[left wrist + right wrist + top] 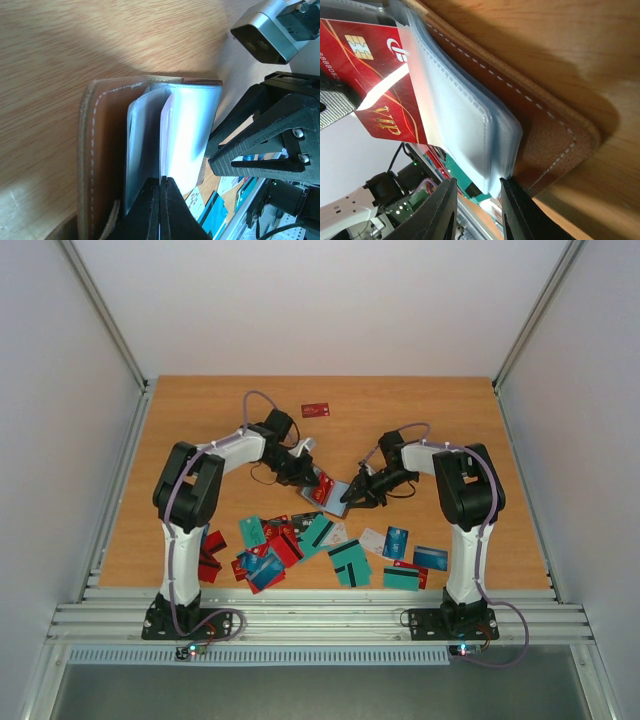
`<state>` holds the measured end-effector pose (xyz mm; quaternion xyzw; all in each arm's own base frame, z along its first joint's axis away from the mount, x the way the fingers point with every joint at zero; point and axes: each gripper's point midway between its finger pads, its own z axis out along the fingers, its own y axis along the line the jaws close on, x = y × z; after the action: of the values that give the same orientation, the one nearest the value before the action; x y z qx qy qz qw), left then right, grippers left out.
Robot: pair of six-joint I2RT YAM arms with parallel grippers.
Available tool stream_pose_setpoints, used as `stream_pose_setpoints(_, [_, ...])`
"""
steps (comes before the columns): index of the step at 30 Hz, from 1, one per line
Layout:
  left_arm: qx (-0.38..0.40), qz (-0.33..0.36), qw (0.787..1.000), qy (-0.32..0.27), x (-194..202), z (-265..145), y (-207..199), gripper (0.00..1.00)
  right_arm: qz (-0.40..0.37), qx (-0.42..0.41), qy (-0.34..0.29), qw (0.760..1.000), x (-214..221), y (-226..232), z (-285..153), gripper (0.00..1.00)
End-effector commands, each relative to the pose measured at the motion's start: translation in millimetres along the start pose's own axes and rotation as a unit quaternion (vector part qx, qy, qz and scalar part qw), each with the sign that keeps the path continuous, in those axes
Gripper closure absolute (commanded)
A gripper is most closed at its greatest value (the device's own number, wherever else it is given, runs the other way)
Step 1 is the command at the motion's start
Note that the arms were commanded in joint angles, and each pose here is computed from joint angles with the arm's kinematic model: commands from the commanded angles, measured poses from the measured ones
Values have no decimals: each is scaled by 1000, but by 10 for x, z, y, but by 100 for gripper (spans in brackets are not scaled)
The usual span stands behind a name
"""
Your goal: Put the credit cards into the card holder
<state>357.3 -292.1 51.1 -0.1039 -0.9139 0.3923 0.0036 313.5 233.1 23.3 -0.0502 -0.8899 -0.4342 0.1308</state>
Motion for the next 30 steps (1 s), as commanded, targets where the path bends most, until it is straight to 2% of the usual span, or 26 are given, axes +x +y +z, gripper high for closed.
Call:
stream_pose_setpoints(1, [2,-9,1000,23,53,72,55,100,40,91,1,995,-11,-552,181,73])
stream_pose_setpoints(16, [30,-34,999,23,7,171,46,100,40,88,-1,995,-32,-547,190,73])
stream_pose_setpoints(30, [17,-40,999,32,46,312,36,100,39,82,-7,996,-77,-508,187,73])
